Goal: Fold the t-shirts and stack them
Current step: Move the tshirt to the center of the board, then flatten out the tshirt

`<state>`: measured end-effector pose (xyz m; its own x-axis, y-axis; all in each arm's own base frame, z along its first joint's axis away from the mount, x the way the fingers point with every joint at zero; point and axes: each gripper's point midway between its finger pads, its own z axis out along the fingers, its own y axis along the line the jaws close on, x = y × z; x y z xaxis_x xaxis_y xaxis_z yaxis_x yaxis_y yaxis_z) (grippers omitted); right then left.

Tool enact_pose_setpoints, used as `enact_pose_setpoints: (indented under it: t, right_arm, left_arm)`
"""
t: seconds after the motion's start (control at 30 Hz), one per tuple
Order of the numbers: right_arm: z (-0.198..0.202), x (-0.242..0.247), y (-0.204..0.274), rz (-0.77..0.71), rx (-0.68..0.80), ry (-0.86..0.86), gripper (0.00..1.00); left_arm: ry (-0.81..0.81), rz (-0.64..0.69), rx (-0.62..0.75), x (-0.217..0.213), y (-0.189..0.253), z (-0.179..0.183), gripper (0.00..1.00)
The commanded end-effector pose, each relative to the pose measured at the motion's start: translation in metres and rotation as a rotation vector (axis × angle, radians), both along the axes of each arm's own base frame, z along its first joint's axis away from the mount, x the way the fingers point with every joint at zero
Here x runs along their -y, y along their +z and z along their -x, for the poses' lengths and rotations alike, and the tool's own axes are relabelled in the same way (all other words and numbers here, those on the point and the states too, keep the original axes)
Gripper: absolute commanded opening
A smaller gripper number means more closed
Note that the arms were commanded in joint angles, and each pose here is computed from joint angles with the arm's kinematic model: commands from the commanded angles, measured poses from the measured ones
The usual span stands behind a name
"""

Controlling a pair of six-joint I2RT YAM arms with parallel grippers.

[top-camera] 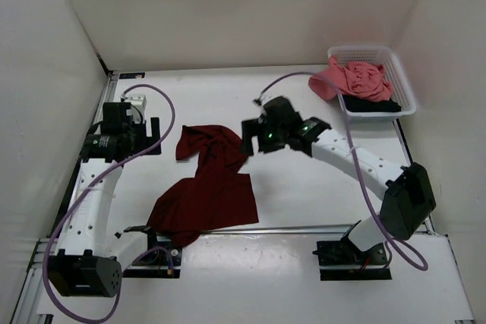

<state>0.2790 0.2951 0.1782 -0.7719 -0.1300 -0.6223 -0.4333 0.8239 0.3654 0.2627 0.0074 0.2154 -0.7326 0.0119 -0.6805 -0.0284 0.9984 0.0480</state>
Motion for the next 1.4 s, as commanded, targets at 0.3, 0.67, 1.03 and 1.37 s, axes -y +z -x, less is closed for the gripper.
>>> enact_pose_setpoints:
  t: [0.3, 0.67, 1.03, 1.37]
  right_arm:
    - [0.11, -0.021, -0.144, 0.261, -0.315, 0.216, 0.89]
    - [0.125, -0.025, -0.174, 0.419, -0.351, 0.217, 0.22]
    - [-0.012, 0.024, -0.057, 0.163, -0.142, -0.176, 0.0]
    - [-0.141, 0.113, 0.269, 0.062, 0.574, -0.438, 0.0]
  left_arm:
    - [-0.15, 0.022, -0.212, 0.048, -0.091, -0.051, 1.0]
    - [-0.17, -0.058, -0.427, 0.068, -0.179, -0.112, 0.79]
    - [-0.054, -0.076, -0.293, 0.028, -0.132, -0.134, 0.1]
    - [0.188, -0.14, 0.345, -0.036, 0.14, -0.197, 0.1]
